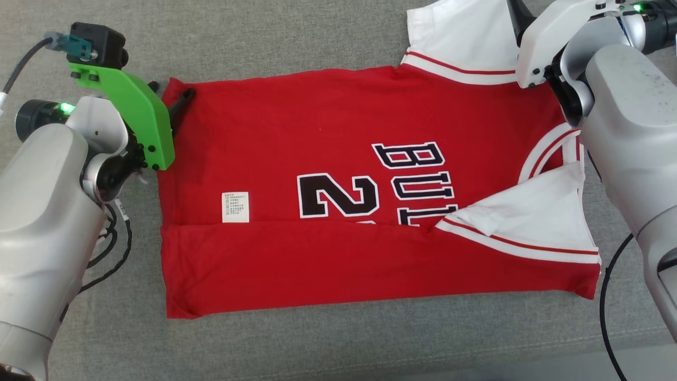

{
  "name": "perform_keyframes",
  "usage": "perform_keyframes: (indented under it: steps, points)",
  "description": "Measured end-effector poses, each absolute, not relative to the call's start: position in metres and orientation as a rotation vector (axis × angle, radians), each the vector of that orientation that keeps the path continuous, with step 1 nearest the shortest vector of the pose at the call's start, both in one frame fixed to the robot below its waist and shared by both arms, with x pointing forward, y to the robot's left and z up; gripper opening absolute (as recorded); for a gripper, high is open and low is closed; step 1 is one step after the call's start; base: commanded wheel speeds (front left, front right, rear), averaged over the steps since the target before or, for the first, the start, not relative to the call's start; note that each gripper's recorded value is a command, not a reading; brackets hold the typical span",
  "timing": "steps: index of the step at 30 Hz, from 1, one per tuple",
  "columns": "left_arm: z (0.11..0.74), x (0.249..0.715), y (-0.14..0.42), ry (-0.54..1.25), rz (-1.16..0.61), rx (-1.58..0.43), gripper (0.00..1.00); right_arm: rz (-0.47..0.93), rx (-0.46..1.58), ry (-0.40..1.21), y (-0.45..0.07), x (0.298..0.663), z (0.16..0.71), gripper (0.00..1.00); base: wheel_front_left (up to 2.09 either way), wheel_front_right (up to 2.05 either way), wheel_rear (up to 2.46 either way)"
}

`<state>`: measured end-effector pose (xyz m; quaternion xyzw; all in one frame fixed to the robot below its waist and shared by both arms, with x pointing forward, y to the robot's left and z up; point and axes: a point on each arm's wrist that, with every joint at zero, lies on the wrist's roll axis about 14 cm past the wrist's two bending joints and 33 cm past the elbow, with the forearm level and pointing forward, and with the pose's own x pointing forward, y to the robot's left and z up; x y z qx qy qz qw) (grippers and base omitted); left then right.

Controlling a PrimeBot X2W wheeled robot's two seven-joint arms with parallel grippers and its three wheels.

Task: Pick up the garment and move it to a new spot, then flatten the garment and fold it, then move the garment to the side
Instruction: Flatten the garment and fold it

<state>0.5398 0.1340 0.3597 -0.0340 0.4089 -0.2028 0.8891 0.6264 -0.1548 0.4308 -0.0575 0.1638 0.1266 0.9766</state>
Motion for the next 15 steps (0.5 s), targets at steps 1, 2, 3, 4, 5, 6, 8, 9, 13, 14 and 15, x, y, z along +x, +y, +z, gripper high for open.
perform_keyframes:
  steps: [1,2,3,4,5,6,8,9,13,14,15]
  points:
    - [0.359,0.539,0.133,0.852,-0.43,-0.058,0.0,0.256,-0.12,0.348,-0.155,0.626,0.427,1.0,0.0,0.0,0.0]
    - [0.358,0.537,0.132,0.857,-0.44,-0.044,0.0,0.26,-0.127,0.356,-0.154,0.627,0.424,1.0,0.0,0.0,0.0]
    - [0.359,0.537,0.13,0.856,-0.445,-0.049,0.0,0.261,-0.132,0.364,-0.154,0.628,0.423,1.0,0.0,0.0,0.0]
    - [0.36,0.536,0.128,0.847,-0.452,-0.058,0.0,0.264,-0.135,0.374,-0.152,0.629,0.421,1.0,0.0,0.0,0.0]
    - [0.36,0.536,0.126,0.84,-0.458,-0.054,0.0,0.27,-0.142,0.383,-0.151,0.63,0.419,1.0,0.0,0.0,0.0]
    - [0.362,0.537,0.127,0.825,-0.461,-0.049,0.0,0.276,-0.149,0.39,-0.149,0.631,0.417,1.0,0.0,0.0,0.0]
    - [0.365,0.539,0.127,0.801,-0.463,-0.053,0.0,0.281,-0.151,0.407,-0.146,0.634,0.414,1.0,0.0,0.0,0.0]
    - [0.367,0.539,0.125,0.779,-0.475,-0.048,0.0,0.277,-0.152,0.438,-0.146,0.636,0.408,1.0,0.0,0.0,0.0]
    - [0.371,0.539,0.125,0.743,-0.483,-0.05,0.0,0.262,-0.153,0.512,-0.15,0.64,0.394,1.0,0.0,0.0,0.0]
    - [0.371,0.539,0.125,0.737,-0.484,-0.049,0.0,0.266,-0.15,0.532,-0.147,0.64,0.389,1.0,0.0,0.0,0.0]
    - [0.372,0.539,0.125,0.73,-0.486,-0.047,0.0,0.27,-0.147,0.549,-0.145,0.64,0.385,1.0,0.0,0.0,0.0]
